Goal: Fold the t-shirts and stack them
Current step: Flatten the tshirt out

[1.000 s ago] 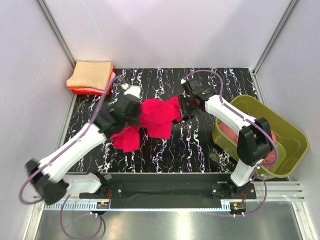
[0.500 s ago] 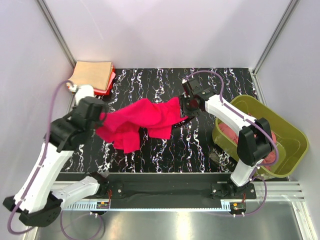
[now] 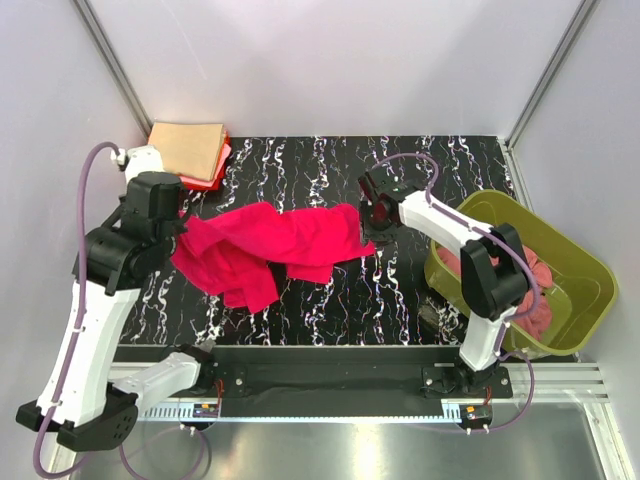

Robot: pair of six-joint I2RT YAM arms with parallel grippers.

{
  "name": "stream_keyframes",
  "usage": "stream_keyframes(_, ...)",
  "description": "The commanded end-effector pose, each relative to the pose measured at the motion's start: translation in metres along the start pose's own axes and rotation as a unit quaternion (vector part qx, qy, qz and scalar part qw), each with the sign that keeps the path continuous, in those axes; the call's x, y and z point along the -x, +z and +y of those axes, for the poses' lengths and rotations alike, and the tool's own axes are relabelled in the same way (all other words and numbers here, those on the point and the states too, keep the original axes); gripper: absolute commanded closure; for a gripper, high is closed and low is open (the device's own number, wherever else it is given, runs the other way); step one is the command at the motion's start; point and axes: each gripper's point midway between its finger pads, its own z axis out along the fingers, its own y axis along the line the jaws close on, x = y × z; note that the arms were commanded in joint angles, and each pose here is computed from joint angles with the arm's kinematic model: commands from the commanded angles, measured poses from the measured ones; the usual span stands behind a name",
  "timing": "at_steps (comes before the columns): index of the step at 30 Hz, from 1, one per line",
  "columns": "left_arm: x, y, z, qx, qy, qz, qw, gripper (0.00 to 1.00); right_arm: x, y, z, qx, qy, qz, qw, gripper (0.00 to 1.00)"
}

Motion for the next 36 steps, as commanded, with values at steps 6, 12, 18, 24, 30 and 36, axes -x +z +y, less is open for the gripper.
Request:
stream_keyframes(6,-0.028,0.019,-0.044,-0.087,0.024,0.037,0.995,1.00,0.006,0.023,-0.008,-0.056,-0.103,-0.012,0.993,0.46)
stream_keyframes(12,-0.037,0.027,-0.061,-0.112,0.026,0.053,0.992,1.00,-0.001,0.036,-0.001,-0.072,0.036,0.021,0.997,0.52)
stream_keyframes(18,-0.039,0.026,-0.066,-0.126,0.025,0.056,0.990,1.00,-0.001,0.051,-0.009,-0.105,0.071,0.018,0.992,0.52)
stream_keyframes(24,-0.047,0.027,-0.068,-0.133,0.024,0.060,0.989,1.00,0.008,0.055,-0.011,-0.112,0.085,0.007,0.990,0.53)
stream_keyframes(30,-0.048,0.027,-0.069,-0.138,0.028,0.061,0.988,1.00,0.010,0.052,-0.026,-0.134,0.092,-0.002,0.987,0.53)
stream_keyframes(36,-0.047,0.028,-0.070,-0.138,0.027,0.059,0.988,1.00,0.008,0.059,-0.024,-0.110,0.083,0.010,0.990,0.53)
